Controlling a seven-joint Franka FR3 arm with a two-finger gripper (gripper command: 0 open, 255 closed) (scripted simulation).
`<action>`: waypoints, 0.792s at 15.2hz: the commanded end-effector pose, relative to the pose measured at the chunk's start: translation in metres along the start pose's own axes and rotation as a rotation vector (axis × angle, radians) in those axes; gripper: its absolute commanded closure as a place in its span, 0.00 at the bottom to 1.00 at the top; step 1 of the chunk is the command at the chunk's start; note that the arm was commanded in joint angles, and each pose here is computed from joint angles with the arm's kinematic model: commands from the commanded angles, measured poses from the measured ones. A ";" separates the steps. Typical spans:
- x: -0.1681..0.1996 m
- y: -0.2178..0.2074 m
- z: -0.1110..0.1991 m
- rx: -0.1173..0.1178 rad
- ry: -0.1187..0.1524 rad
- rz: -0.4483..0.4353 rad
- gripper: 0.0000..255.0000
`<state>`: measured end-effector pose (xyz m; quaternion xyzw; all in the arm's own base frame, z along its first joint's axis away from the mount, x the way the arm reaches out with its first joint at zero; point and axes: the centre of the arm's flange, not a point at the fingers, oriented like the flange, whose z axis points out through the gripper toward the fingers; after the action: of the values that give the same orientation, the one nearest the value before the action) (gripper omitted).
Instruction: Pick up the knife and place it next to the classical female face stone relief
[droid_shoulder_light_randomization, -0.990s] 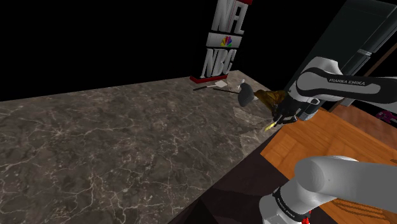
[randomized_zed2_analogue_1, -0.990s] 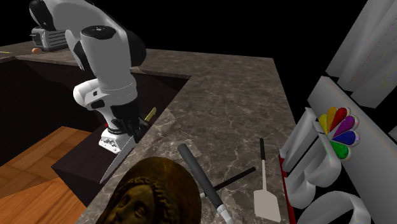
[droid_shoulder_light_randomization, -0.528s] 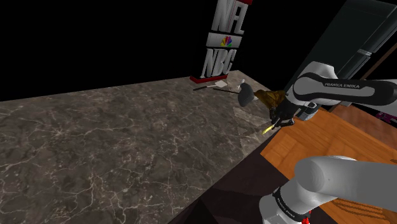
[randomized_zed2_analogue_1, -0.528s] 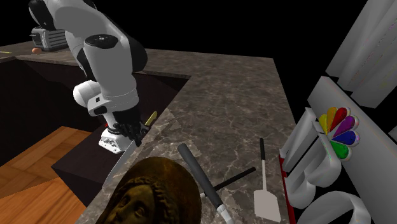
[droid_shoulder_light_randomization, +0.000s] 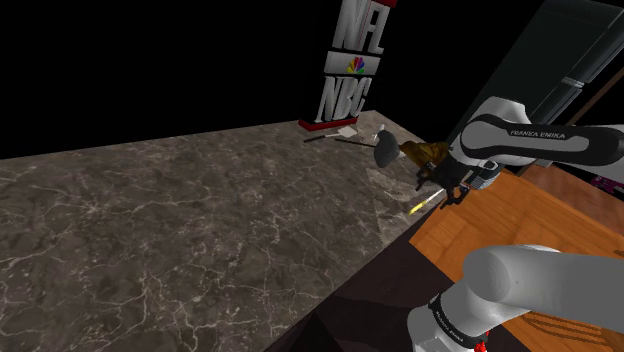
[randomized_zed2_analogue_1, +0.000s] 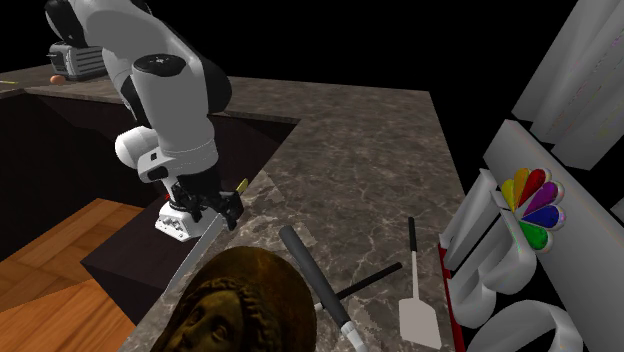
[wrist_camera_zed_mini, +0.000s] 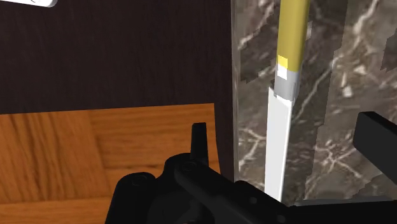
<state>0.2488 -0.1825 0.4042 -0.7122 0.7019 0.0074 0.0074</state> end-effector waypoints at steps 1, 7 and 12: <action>0.000 0.000 0.000 0.000 0.000 0.000 0.00; 0.000 0.000 -0.050 0.000 0.000 0.000 0.00; 0.000 0.000 -0.050 0.000 0.000 0.000 0.00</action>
<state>0.2488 -0.1835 0.4541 -0.7122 0.7019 0.0074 0.0074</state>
